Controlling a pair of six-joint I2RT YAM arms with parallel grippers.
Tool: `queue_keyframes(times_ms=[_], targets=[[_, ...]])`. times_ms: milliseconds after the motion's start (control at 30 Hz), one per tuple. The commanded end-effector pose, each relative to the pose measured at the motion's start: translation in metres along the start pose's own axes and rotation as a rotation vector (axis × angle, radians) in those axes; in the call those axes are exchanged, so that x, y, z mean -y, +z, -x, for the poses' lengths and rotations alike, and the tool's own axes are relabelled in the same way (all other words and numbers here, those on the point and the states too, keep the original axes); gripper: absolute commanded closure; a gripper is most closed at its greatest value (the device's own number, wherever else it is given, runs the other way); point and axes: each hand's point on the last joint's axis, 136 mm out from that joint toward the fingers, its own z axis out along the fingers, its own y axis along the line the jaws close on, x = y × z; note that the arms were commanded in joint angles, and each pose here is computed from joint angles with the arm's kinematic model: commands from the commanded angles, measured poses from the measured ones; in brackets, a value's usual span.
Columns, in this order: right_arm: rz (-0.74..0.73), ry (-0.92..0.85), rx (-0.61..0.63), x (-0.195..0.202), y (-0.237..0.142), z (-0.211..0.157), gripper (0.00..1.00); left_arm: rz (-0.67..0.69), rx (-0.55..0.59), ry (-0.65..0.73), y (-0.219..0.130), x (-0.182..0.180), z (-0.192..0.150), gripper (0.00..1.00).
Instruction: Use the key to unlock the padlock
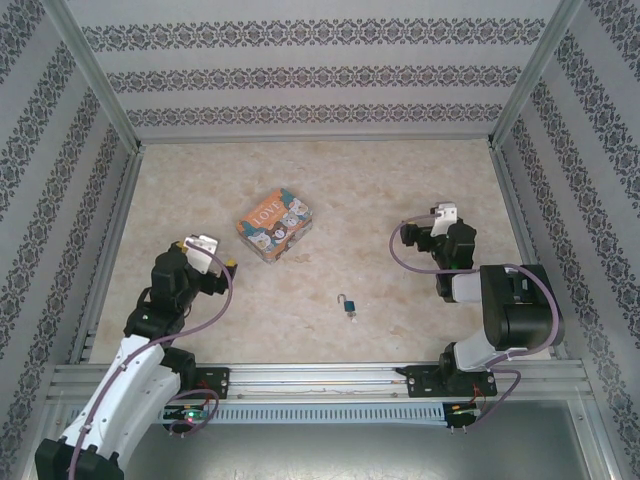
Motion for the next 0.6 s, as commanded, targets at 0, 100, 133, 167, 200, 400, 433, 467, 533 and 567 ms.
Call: queue_keyframes(times_ms=[0,100,133,167,200,400,433,467,533,567], targets=[[-0.024,0.014,0.03,0.006,0.002,0.011,0.02,0.069,0.059,-0.143,-0.004,-0.018,0.027,0.01],[-0.024,0.014,0.028,0.005,0.002,0.01,0.02,0.137,0.052,-0.226,0.001,-0.029,0.025,0.01],[-0.024,0.014,0.029,0.006,0.002,0.011,0.02,0.16,0.055,-0.249,0.003,-0.033,0.024,0.01],[-0.024,0.014,0.029,0.005,0.002,0.01,0.02,0.182,0.061,-0.266,0.006,-0.036,0.021,0.01],[-0.024,0.014,0.028,0.005,0.002,0.01,0.02,0.201,0.071,-0.279,0.008,-0.039,0.02,0.01],[-0.025,0.012,0.028,0.006,0.002,0.01,0.02,0.278,0.114,-0.276,0.022,-0.048,0.006,0.01],[-0.026,0.012,0.028,0.006,0.002,0.01,0.02,0.277,0.113,-0.267,0.023,-0.047,0.003,0.01],[-0.026,0.012,0.028,0.006,0.002,0.01,0.02,0.275,0.115,-0.263,0.025,-0.047,0.001,0.01],[-0.025,0.012,0.029,0.005,0.002,0.011,0.02,0.26,0.125,-0.269,0.028,-0.045,-0.002,0.01],[-0.026,0.012,0.029,0.006,0.002,0.011,0.02,0.253,0.133,-0.277,0.029,-0.045,-0.002,0.01]])
